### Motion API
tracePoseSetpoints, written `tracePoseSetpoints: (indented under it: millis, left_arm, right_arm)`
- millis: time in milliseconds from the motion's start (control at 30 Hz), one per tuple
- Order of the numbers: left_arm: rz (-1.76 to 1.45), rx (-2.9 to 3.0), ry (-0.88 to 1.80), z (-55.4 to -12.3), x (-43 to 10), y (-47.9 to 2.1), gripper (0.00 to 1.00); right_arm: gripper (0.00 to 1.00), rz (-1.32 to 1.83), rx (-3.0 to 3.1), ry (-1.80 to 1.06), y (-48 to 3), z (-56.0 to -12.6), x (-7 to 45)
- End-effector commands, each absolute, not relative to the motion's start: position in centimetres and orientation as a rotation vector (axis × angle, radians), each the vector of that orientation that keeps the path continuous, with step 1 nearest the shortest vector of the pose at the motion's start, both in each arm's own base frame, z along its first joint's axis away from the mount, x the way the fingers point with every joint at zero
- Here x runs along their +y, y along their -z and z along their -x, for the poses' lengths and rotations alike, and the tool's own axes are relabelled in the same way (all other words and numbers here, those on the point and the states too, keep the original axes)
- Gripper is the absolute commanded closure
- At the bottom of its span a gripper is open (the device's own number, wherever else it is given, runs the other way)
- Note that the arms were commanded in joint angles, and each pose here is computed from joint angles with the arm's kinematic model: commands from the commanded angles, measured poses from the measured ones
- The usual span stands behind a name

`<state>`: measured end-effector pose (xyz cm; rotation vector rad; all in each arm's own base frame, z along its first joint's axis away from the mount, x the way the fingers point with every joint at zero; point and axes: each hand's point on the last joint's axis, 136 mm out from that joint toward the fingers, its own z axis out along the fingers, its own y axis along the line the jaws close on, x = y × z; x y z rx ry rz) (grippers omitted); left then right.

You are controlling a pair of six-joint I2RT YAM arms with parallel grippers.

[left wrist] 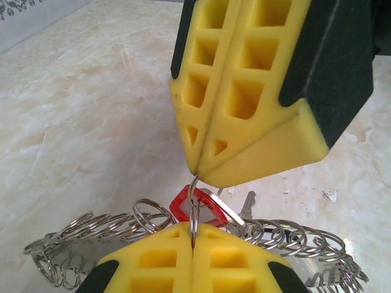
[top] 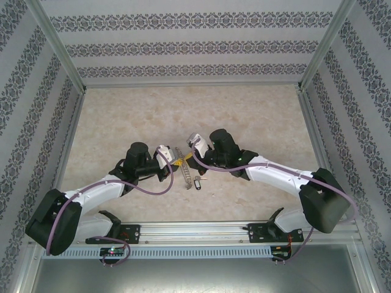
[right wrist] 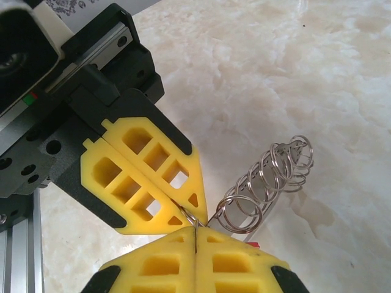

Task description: Put the keys on the keyring

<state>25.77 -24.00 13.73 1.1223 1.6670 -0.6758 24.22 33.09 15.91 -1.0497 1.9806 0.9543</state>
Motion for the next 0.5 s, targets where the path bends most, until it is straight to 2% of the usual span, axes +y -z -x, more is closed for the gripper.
tracePoseSetpoints:
  millis: [0,300,467]
  left_arm:
    - [-1.103,1.616,0.673,-25.9,-24.2,-15.2,1.0]
    - [-1.097,1.592,0.672,-26.0,-24.3,-16.0,1.0]
    - [-1.083,1.627,0.669,-26.3,-24.2,-15.4,1.0]
  right_arm:
    - [1.0,1.073,1.954,-1.051,-17.1,-23.6,34.4]
    - [1.0,1.035,2.005,-1.006,-15.9,-24.4,34.2]
    - [1.0,1.023,1.963,-0.982,-16.9,-24.7,34.0]
